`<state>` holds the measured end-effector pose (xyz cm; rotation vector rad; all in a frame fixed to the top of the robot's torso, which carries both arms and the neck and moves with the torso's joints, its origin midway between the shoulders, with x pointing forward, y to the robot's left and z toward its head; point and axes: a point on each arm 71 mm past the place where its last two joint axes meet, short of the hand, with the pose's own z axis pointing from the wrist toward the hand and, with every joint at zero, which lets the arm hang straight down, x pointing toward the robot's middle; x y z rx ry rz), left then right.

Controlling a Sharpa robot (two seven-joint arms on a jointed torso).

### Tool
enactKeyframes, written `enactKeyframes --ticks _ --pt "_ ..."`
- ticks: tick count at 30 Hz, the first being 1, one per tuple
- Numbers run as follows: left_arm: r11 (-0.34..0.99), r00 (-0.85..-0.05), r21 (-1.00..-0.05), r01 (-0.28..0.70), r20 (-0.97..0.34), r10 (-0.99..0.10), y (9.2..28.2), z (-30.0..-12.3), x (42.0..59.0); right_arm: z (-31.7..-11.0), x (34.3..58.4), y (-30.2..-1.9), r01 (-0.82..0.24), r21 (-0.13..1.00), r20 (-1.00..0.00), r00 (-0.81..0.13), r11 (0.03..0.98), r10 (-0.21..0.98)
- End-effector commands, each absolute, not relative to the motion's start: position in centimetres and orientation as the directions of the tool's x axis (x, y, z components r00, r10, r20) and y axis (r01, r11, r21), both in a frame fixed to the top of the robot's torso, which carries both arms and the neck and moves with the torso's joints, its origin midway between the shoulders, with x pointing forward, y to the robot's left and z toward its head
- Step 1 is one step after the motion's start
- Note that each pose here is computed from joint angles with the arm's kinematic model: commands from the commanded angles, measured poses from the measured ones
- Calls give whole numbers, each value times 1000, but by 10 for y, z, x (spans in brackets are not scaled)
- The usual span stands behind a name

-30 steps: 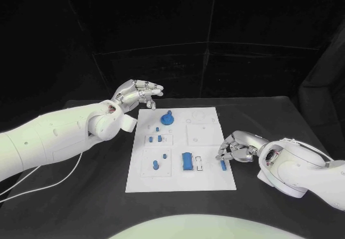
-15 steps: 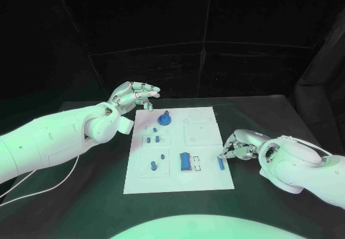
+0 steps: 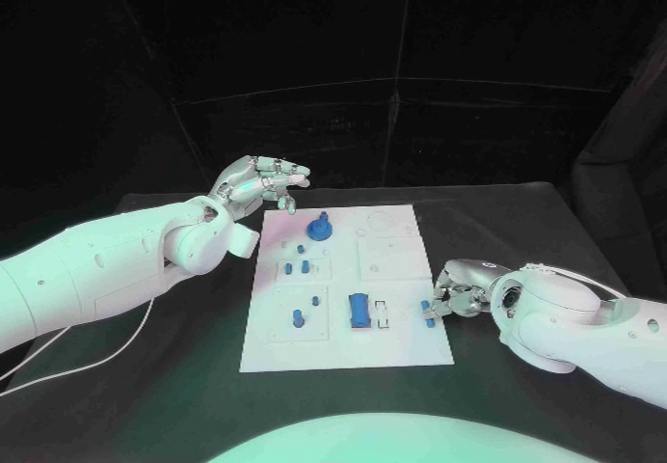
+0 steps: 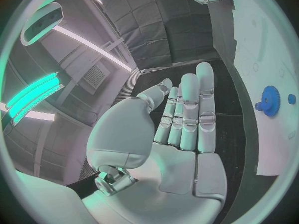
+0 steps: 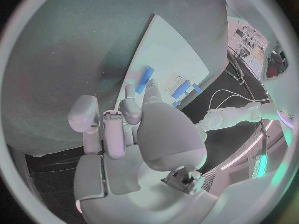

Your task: Assemble the parts on the task board

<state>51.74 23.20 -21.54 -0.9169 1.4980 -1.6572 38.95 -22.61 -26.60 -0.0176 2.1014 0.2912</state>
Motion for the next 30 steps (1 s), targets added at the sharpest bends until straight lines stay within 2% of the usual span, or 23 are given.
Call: enactKeyframes --ticks 1,12,25,30 --pt "-87 -504 -995 48 51 -862 231 -214 517 -271 388 -224 -138 160 -834 -549 977 59" --pt "-87 -501 -995 51 50 -864 232 -214 517 -276 386 -210 -175 154 -841 -539 972 36" --pt "-86 -500 -995 50 50 -865 233 -214 517 -288 383 -197 -227 9 -841 -529 974 -115" --pt "-86 -500 -995 50 50 -864 233 -214 517 -289 382 -193 -238 -7 -843 -521 971 -134"
